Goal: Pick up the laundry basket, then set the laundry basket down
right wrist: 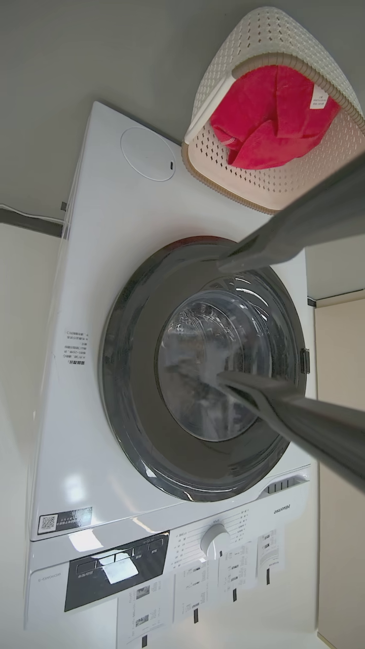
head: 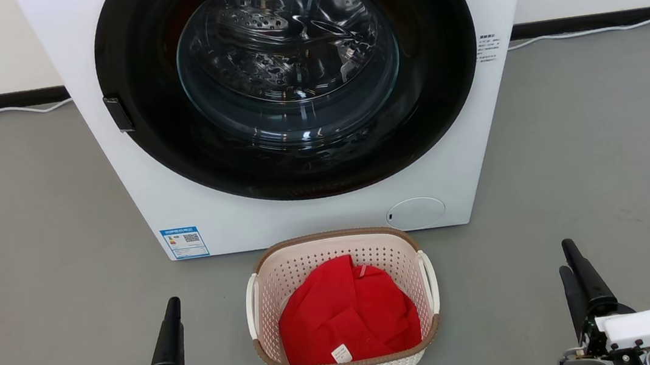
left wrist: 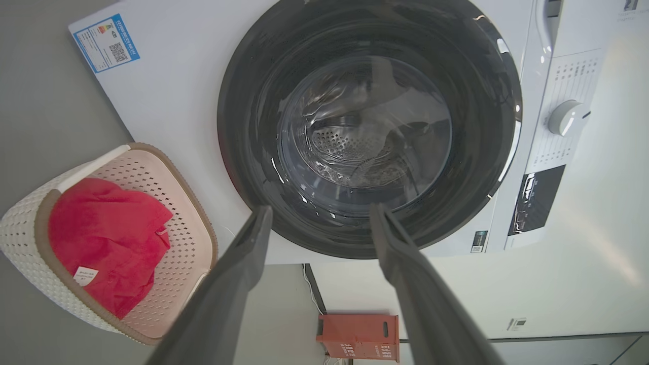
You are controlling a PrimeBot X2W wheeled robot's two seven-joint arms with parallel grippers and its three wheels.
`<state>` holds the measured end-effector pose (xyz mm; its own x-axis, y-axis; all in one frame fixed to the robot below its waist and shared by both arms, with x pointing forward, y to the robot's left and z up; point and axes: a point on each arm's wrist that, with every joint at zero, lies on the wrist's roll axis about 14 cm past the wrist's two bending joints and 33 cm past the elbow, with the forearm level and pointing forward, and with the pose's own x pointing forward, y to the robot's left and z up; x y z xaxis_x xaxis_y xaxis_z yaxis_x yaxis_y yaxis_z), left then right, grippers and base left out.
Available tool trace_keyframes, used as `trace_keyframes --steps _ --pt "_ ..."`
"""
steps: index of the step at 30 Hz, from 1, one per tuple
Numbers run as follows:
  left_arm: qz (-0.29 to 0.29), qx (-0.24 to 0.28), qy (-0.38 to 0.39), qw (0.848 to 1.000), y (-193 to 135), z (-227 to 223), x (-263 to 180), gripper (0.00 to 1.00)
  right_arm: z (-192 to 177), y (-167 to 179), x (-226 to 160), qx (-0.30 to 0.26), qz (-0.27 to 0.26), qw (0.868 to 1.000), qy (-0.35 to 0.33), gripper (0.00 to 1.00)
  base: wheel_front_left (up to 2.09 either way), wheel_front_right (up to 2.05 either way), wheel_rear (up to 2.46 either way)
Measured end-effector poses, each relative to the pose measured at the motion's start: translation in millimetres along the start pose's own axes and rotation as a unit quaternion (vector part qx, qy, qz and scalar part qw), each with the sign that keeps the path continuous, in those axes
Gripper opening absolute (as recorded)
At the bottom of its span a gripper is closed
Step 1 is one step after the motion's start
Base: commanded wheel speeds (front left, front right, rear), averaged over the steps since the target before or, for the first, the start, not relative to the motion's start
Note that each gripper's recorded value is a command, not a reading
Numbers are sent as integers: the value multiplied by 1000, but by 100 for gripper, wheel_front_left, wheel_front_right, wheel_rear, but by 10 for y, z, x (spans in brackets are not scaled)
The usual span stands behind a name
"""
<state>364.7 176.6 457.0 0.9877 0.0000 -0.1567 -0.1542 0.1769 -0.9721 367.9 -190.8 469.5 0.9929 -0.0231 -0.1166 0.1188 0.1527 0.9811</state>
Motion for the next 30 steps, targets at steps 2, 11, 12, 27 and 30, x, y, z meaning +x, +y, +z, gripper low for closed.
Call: trace_keyframes --steps 2,11,12,27,30 --pt "-4 9 -2 1000 -27 0 13 100 -6 17 4 -8 3 1000 2 100 0 0 0" --pt "-12 65 -2 998 -73 -23 31 100 -32 152 59 -44 23 999 1 100 0 0 0" --pt "-13 75 -1 997 -79 -25 33 100 -30 160 60 -48 25 999 0 100 0 0 0" --pt "-30 181 -6 983 -171 -46 80 100 -98 285 107 -141 48 989 7 100 0 0 0" --pt "-31 203 -6 979 -175 -53 84 100 -135 287 107 -164 51 985 13 100 0 0 0"
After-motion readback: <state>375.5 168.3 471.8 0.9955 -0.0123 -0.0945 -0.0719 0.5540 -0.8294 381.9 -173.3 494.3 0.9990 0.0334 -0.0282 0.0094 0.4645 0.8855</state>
